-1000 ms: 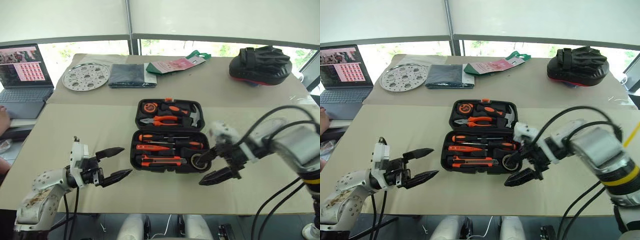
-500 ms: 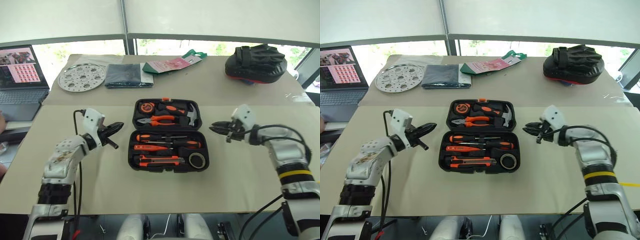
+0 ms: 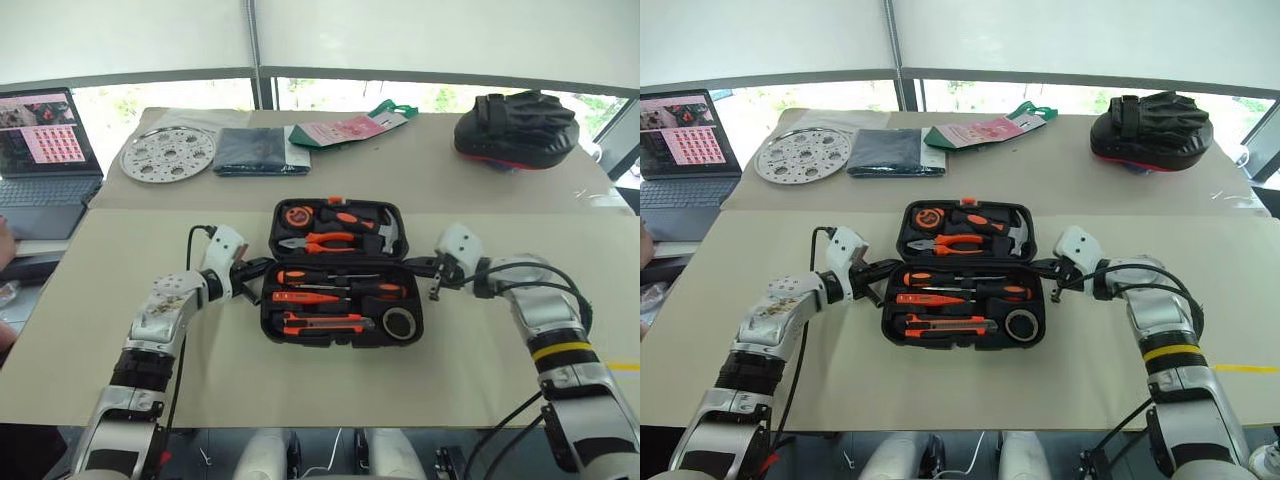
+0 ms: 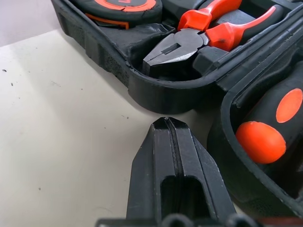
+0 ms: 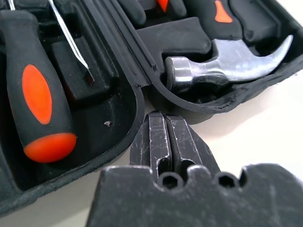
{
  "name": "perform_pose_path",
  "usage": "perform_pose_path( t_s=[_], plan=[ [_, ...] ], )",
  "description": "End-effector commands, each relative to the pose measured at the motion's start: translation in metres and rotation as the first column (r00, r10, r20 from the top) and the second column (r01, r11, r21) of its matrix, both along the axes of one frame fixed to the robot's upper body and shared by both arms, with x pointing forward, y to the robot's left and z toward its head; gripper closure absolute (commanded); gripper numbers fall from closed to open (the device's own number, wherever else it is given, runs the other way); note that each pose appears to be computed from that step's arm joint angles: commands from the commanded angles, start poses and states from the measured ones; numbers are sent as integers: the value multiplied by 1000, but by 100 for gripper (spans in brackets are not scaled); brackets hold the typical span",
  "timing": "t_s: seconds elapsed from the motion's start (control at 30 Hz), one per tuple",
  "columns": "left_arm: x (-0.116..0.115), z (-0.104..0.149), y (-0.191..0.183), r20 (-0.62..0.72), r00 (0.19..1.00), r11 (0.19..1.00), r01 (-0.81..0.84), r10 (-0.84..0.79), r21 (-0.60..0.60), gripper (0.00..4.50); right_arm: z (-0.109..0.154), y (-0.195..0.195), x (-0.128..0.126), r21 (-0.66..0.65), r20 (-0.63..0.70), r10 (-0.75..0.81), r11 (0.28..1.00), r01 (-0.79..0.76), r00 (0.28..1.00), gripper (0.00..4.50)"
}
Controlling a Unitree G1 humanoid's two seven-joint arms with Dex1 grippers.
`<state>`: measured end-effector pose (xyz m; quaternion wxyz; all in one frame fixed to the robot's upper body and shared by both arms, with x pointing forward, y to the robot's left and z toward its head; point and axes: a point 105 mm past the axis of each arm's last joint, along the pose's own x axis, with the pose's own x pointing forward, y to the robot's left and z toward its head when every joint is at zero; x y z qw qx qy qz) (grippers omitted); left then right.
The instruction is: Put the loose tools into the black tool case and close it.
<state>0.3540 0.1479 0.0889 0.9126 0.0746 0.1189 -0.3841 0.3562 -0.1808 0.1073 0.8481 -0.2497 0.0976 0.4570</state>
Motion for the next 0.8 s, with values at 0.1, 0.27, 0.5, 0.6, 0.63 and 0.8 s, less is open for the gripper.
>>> perform_pose_path(
  t_s=[0.1, 0.27, 0.5, 0.6, 0.63, 0.8],
  plan=[
    [-20, 4, -14, 50, 997, 999, 54, -54, 6, 450, 3, 11, -21, 25, -18, 58, 998, -58, 998, 443],
    [-31, 10, 18, 5, 995, 995, -95, 95, 15, 450, 13, -16, -28, 53, -15, -65, 996, 66, 998, 443],
    [-48, 23, 53, -239, 959, 988, -150, 153, 31, 342, 49, -28, -42, 255, -292, -104, 949, 183, 951, 306],
    [-40, 41, 53, -204, 969, 990, -140, 136, -4, 223, 49, -26, -50, 177, -384, -108, 966, 188, 917, 193],
    [-37, 46, 51, -209, 969, 991, -135, 130, -12, 190, 49, -26, -47, 147, -426, -148, 962, 229, 893, 165],
    [-15, 58, 41, -209, 964, 985, -170, 165, -8, 4, 61, -20, -22, 113, -514, -245, 930, 349, 822, 2]
  ],
)
